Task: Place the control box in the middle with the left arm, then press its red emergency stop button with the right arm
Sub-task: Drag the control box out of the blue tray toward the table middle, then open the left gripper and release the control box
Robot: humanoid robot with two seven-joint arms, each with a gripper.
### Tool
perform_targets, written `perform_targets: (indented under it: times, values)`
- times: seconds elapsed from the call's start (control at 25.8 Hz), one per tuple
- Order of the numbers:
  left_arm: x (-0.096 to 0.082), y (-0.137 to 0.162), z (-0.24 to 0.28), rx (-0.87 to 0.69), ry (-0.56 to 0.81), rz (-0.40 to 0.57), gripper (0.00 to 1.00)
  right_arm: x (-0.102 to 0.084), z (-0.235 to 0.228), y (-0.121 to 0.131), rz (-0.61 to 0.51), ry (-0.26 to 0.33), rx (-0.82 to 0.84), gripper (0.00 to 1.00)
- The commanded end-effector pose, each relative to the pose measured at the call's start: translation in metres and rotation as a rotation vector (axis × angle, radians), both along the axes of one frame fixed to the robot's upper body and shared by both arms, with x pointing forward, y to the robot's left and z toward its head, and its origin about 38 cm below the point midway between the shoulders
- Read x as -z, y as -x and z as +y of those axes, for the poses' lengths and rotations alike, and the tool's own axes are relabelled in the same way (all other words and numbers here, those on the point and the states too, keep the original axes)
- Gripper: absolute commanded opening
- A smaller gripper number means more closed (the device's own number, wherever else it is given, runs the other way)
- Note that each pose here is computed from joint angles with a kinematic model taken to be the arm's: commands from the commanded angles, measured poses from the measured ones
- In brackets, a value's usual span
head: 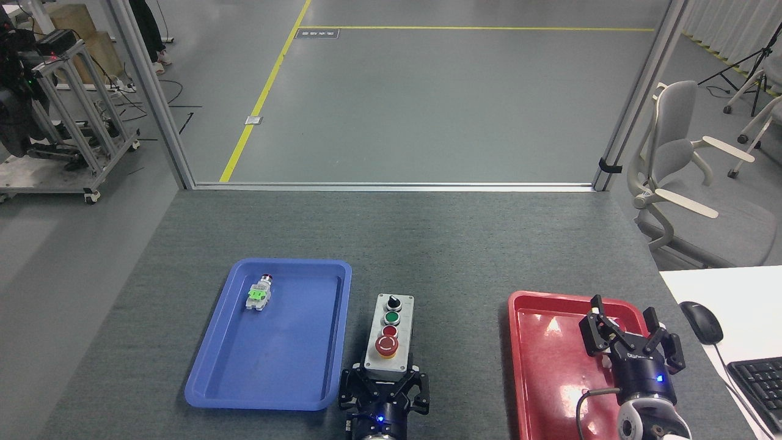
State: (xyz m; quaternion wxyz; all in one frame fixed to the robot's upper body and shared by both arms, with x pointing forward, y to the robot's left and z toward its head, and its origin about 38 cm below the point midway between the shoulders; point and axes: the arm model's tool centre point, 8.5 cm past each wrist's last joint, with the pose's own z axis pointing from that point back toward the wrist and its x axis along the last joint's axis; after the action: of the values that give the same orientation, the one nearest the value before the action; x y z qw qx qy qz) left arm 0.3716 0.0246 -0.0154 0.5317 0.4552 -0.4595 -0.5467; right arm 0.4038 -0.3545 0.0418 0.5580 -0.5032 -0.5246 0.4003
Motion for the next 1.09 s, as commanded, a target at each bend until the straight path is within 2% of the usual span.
perform_targets:
  times: [0.0,0.35,0.74,0.78,0.89,0.93,0.97,1.05]
  values:
    - [-0.004,0.002,-0.002,-0.032,-0.036,-0.016,0.0,0.0,0.0,0.0,-0.001,-0.001,-0.003,0.99]
    - [-0.002,0.006,0.001,-0.076,-0.078,-0.017,0.0,0.001,0.0,0.001,0.0,0.001,-0.001,0.99]
    - [0.0,0.005,0.001,-0.069,-0.04,-0.017,0.0,0.001,0.0,0.001,0.002,-0.003,-0.004,0.99]
    - [0.001,0.006,0.001,-0.073,-0.03,-0.01,0.03,0.002,0.001,0.001,0.003,-0.002,-0.003,0.99]
    - [0.006,0.007,0.004,-0.1,0.005,0.037,0.43,0.001,0.001,0.0,0.002,-0.002,0.001,0.99]
    - [0.007,0.007,0.004,-0.105,0.013,0.046,0.53,0.001,0.0,0.0,0.002,0.0,0.0,0.99]
    - [0.008,0.007,0.004,-0.108,0.015,0.05,0.6,0.001,0.0,0.0,0.002,0.0,0.0,0.99]
    - [0.007,0.007,0.004,-0.109,0.014,0.049,0.63,0.001,0.0,0.0,0.002,-0.001,0.0,0.99]
